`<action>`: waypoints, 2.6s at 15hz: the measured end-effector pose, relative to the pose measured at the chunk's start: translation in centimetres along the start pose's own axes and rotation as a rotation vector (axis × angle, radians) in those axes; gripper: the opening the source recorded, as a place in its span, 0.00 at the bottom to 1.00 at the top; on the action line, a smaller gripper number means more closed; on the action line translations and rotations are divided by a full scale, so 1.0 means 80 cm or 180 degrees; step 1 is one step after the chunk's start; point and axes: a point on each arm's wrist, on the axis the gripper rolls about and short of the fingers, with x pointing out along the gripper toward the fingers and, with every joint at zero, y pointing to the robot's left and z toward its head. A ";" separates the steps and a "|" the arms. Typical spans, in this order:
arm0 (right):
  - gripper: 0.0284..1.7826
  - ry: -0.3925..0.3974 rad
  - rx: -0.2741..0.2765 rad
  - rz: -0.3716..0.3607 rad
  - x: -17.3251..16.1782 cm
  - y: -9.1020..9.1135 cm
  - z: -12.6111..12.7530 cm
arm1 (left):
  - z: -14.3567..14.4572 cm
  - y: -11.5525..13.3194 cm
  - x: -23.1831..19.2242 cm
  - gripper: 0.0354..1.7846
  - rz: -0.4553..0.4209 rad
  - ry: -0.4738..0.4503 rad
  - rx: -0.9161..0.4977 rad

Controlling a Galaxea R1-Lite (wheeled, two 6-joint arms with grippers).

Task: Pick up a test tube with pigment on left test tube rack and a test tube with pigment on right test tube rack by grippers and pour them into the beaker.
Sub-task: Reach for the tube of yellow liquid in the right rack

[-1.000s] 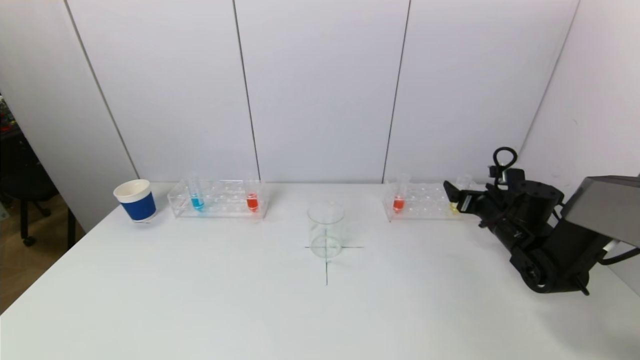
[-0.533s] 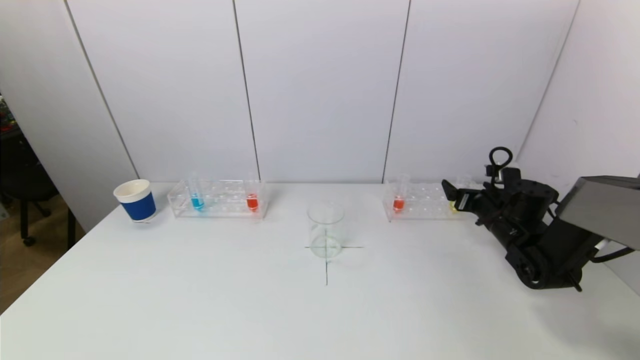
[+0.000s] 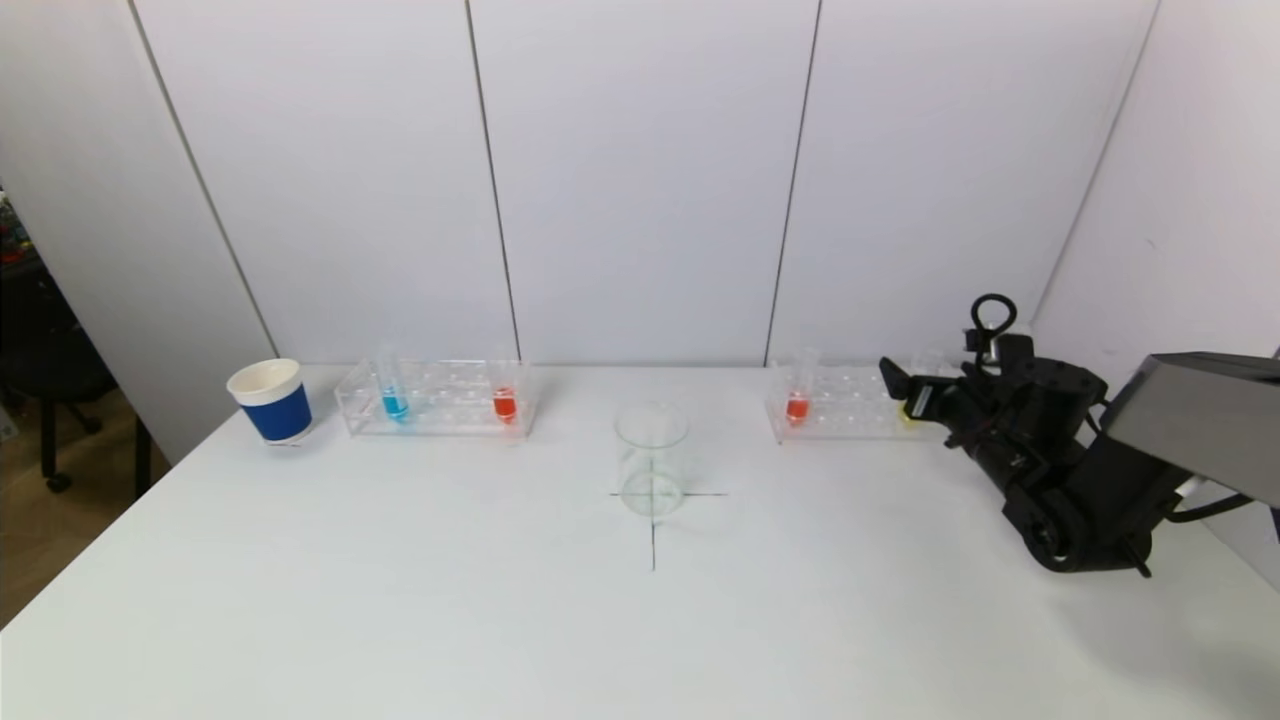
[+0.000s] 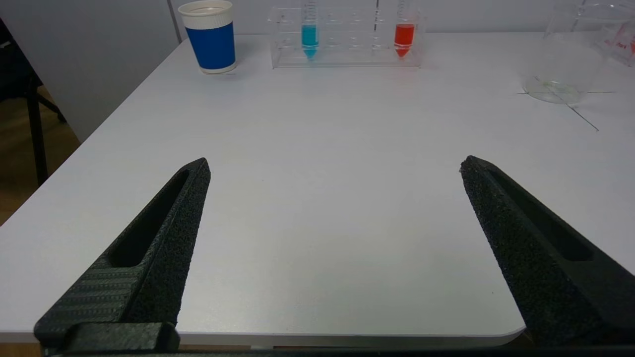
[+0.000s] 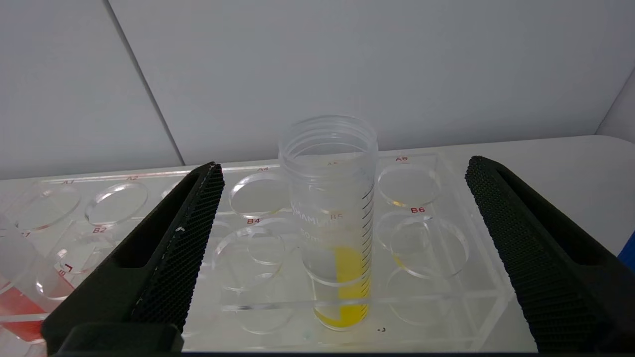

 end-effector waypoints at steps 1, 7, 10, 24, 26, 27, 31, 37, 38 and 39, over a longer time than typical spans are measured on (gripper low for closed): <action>0.99 -0.0003 -0.0001 0.0000 0.001 0.000 0.000 | 0.000 0.000 0.000 0.99 0.0000 0.0001 -0.0001; 0.99 0.0001 -0.0008 0.0006 0.004 0.001 -0.004 | 0.000 0.000 0.000 0.99 0.0000 0.0000 0.0000; 0.99 -0.0002 -0.0008 0.0017 0.003 0.002 -0.005 | 0.000 0.000 0.000 0.99 0.0000 0.0000 -0.0001; 0.99 0.0012 -0.0019 0.0024 -0.001 0.005 -0.007 | 0.000 0.000 0.000 0.99 0.0000 0.0000 -0.0001; 0.99 0.0008 -0.0017 0.0023 -0.001 0.005 -0.006 | 0.000 0.000 0.000 0.99 -0.0001 0.0001 0.0000; 0.99 0.0008 -0.0019 0.0023 -0.002 0.005 -0.006 | 0.000 0.000 0.000 0.99 0.0000 0.0001 -0.0001; 0.99 0.0003 -0.0018 0.0023 -0.002 0.005 -0.005 | 0.000 0.000 0.000 0.99 0.0000 0.0001 -0.0001; 0.99 -0.0005 -0.0030 0.0019 -0.003 0.004 -0.004 | 0.000 0.000 0.000 0.99 0.0000 0.0000 -0.0001; 0.99 -0.0011 -0.0029 0.0020 -0.003 0.004 -0.003 | 0.000 0.000 0.000 0.99 0.0000 0.0000 -0.0002; 0.99 -0.0013 -0.0027 0.0019 -0.003 0.004 -0.003 | 0.000 0.000 0.000 0.99 0.0000 0.0001 -0.0001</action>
